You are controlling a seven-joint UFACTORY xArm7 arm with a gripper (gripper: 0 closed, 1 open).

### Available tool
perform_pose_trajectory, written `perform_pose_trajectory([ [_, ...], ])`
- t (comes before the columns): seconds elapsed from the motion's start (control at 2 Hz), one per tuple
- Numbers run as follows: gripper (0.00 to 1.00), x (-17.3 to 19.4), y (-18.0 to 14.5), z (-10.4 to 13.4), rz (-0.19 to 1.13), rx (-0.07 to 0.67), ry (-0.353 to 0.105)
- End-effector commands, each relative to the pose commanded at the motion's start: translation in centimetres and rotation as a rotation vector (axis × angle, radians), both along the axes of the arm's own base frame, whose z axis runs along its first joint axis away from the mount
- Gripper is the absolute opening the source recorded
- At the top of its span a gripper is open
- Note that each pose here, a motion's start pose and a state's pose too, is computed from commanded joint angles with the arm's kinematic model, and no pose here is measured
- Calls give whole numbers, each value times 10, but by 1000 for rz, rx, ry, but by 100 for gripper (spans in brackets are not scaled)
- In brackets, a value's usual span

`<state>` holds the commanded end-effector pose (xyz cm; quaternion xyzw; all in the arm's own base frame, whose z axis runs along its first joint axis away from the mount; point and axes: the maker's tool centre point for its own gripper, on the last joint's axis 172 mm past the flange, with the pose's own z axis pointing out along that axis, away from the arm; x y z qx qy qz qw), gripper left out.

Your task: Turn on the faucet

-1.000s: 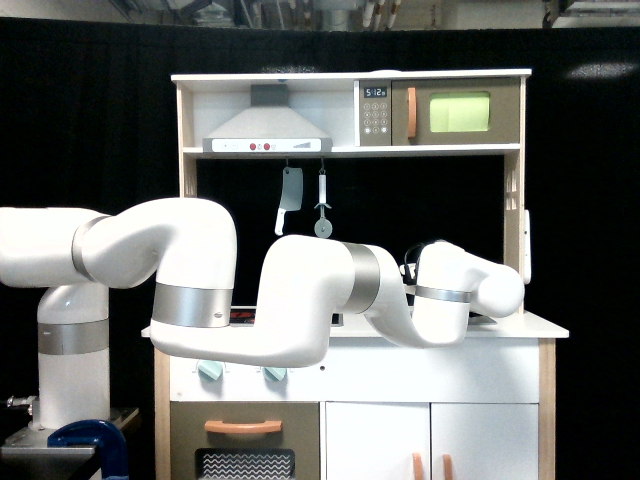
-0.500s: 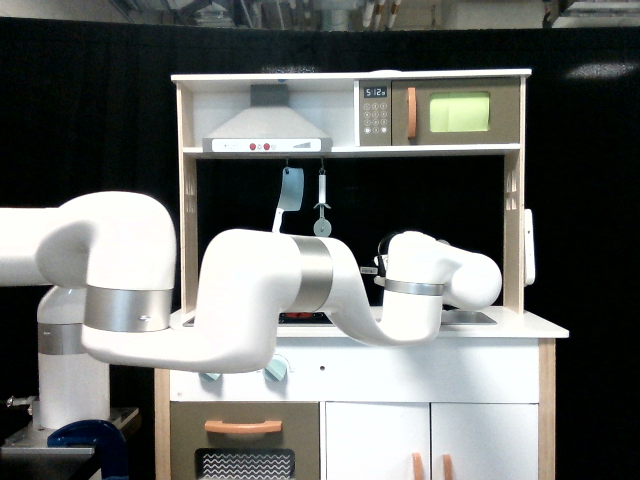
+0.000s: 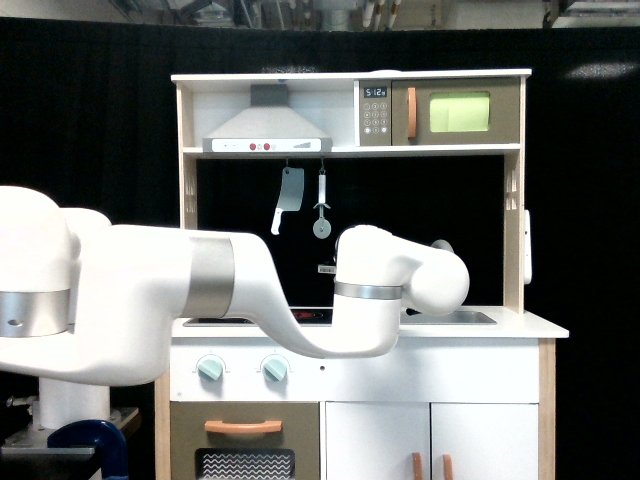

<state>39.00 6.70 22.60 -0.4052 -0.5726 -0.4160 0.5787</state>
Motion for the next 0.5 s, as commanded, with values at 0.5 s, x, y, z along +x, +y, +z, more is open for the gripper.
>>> perform_pose_trajectory([
  [0.5,100,-28,-37,-7,0,0,0],
])
